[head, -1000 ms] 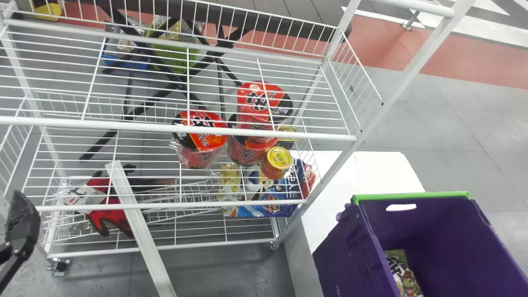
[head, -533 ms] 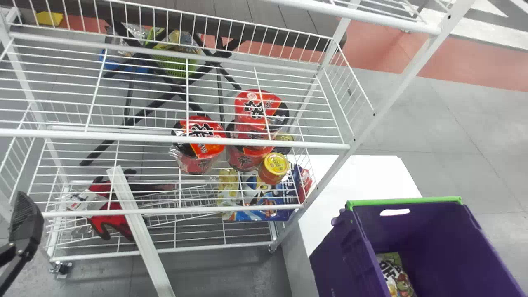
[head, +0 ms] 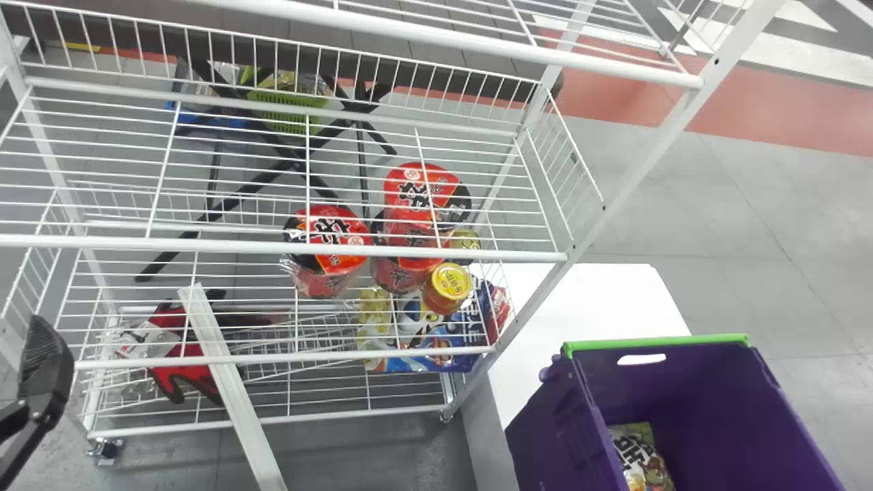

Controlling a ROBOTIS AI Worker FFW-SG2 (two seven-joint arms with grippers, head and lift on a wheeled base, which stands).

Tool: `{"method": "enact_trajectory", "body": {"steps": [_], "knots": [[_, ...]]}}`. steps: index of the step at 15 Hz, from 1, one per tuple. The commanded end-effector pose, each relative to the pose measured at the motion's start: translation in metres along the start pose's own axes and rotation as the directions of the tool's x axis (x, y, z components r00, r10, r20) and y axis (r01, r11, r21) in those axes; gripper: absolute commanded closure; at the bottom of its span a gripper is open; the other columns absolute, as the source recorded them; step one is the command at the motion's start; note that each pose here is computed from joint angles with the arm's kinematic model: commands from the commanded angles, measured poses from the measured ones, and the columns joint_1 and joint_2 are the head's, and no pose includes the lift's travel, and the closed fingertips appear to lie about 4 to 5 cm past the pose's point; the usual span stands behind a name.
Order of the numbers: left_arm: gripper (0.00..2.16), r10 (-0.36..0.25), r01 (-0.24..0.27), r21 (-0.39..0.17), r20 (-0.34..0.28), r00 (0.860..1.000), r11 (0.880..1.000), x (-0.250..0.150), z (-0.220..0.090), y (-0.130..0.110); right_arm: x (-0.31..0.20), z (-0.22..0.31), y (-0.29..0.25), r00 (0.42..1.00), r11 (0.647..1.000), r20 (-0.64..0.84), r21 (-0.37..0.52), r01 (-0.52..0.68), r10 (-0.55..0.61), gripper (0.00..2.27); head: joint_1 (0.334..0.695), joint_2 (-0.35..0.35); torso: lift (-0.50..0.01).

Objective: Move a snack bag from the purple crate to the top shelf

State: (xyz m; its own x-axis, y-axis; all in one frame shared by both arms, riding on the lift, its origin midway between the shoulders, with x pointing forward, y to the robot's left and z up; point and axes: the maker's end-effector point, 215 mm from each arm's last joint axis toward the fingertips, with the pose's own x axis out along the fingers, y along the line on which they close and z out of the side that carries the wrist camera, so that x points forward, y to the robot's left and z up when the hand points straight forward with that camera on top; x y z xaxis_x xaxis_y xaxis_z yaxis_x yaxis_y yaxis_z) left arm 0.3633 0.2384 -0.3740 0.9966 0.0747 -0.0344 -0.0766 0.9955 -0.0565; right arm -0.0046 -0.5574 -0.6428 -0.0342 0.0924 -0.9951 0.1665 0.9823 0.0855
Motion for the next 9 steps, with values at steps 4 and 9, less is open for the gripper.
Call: {"method": "enact_trajectory", "body": {"steps": [4, 9], "knots": [[0.09, 0.0, 0.0, -0.006, -0.001, 1.0, 1.0, 0.002, -0.0021, -0.0039, -0.0042, 0.0117, -0.0033, 1.0, 1.0, 0.02, 0.003, 0.006, -0.006, 1.59, 0.695, -0.35, -0.353], [0.09, -0.002, 0.002, -0.007, -0.001, 1.0, 1.0, 0.0015, -0.0025, -0.0062, -0.0068, 0.0149, -0.0082, 1.0, 1.0, 0.025, 0.001, 0.016, -0.016, 1.59, 0.695, -0.35, -0.334]]}}
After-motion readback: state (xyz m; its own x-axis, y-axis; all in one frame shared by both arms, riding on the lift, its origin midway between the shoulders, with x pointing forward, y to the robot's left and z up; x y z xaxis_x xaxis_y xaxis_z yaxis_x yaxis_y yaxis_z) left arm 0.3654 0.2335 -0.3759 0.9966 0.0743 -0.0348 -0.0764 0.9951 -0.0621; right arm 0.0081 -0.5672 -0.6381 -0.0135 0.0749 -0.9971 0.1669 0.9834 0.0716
